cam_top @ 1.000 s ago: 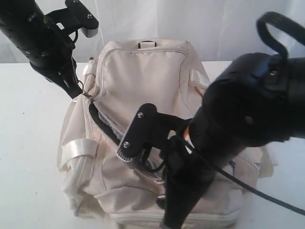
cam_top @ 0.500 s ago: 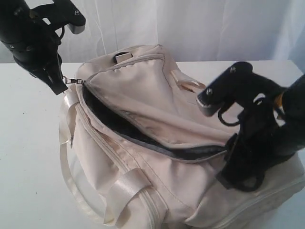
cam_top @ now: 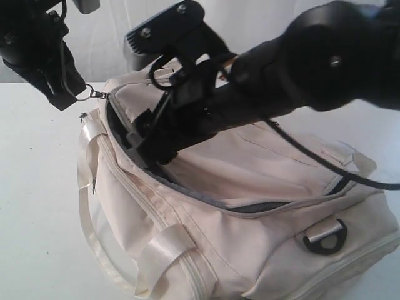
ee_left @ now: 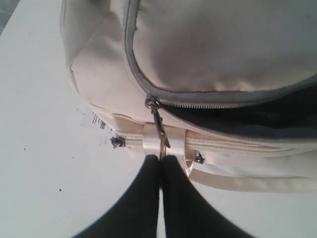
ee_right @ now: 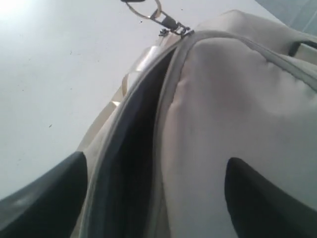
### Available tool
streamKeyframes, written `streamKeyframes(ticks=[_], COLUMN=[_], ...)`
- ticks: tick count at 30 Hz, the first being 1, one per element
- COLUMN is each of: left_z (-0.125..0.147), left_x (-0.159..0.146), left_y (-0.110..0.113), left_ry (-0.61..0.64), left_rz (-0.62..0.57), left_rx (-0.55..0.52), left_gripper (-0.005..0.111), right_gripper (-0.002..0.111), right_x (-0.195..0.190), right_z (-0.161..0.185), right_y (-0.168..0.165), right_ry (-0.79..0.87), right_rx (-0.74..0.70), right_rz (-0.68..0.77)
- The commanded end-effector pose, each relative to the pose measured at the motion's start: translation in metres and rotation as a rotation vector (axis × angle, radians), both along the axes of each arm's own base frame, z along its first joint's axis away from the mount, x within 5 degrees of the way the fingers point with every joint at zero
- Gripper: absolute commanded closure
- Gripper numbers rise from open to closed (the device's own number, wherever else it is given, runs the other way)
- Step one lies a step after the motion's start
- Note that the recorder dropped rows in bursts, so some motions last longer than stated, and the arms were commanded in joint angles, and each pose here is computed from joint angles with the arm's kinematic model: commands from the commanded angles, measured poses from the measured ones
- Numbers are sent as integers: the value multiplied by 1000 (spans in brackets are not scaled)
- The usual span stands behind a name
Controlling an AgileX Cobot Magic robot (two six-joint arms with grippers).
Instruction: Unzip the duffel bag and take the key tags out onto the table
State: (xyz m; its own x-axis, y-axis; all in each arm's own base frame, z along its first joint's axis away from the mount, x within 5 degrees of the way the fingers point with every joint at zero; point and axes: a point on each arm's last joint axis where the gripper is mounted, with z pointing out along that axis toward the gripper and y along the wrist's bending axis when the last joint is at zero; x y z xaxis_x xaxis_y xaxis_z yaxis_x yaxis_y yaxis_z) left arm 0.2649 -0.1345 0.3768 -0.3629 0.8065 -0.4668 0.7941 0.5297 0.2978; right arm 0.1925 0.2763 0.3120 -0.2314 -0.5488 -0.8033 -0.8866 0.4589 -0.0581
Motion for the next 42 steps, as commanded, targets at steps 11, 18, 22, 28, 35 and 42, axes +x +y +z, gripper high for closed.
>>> streamKeyframes(ticks=[11,18,22,28,35,42], left_z=[6,6,3,-6,-23,-33], left_x=[-6,-6,-4,9,34,47], left_y=[2,2,1,-5,-18,-22], left_ry=[9,12,17,-3,-56,-83], left_rz=[0,-1,-1,-20,-15,-11], left_rx=[-16,-21,-18,-12,-41,-42], left_gripper=[107,107,107,107,107,107], right_gripper=[37,46,64,108,108,108], right_x=[23,30,32,26,-3,-32], right_z=[-21,-45,-47,-52,-61,-77], right_y=[50,59,61,59,67,70], right_ry=[-13,22,35,90,139,176], right_rx=[24,1,24,-40,-154,-230], right_rz=[8,-12,-36,-14,102,179])
